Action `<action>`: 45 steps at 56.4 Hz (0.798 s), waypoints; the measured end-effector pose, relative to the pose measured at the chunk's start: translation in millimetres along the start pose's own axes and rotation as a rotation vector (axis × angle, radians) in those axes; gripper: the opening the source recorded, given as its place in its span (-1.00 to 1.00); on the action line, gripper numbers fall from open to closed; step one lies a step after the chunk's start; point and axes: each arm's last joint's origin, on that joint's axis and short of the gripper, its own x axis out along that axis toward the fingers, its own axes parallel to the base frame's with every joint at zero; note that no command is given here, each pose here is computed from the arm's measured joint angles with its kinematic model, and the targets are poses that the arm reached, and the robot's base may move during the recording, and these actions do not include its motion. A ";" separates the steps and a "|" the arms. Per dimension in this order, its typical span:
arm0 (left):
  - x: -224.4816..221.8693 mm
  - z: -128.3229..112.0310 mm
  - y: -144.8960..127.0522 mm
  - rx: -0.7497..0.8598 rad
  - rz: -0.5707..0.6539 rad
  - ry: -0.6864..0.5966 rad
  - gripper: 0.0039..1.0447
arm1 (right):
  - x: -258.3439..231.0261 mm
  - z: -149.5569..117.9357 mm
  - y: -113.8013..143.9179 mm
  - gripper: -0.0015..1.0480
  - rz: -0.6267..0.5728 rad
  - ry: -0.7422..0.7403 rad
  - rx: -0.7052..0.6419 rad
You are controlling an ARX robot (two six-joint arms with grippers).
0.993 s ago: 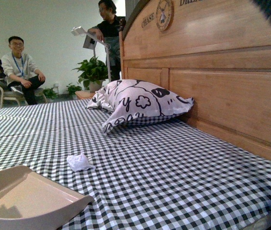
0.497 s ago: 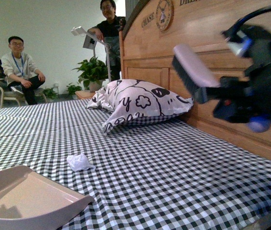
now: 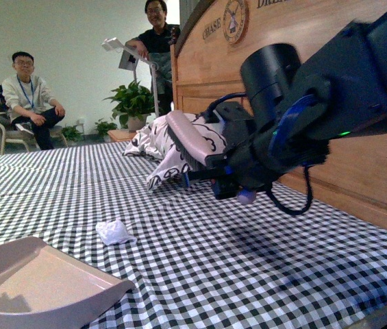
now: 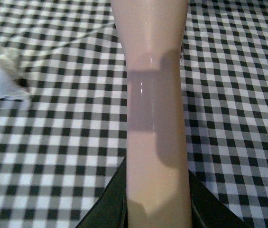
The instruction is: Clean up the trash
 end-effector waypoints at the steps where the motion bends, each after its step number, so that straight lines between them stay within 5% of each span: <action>1: 0.0 0.0 0.0 0.000 0.000 0.000 -0.46 | 3.2 -0.2 0.4 -0.64 -0.010 0.004 -0.004; 15: 0.0 0.0 0.0 0.000 0.000 0.000 -0.46 | 58.0 -16.8 14.0 -0.64 -0.084 0.114 -0.120; 26: 0.0 0.0 0.0 0.000 0.000 0.000 -0.46 | 82.8 -27.9 36.6 -0.64 0.014 0.167 -0.231; 34: 0.0 0.0 0.0 0.001 0.000 0.000 -0.46 | 77.5 -17.6 48.7 -0.64 0.144 0.150 -0.299; 45: 0.0 0.0 0.0 0.000 -0.001 -0.002 -0.46 | 49.7 -14.7 61.6 -0.64 0.543 0.227 -0.410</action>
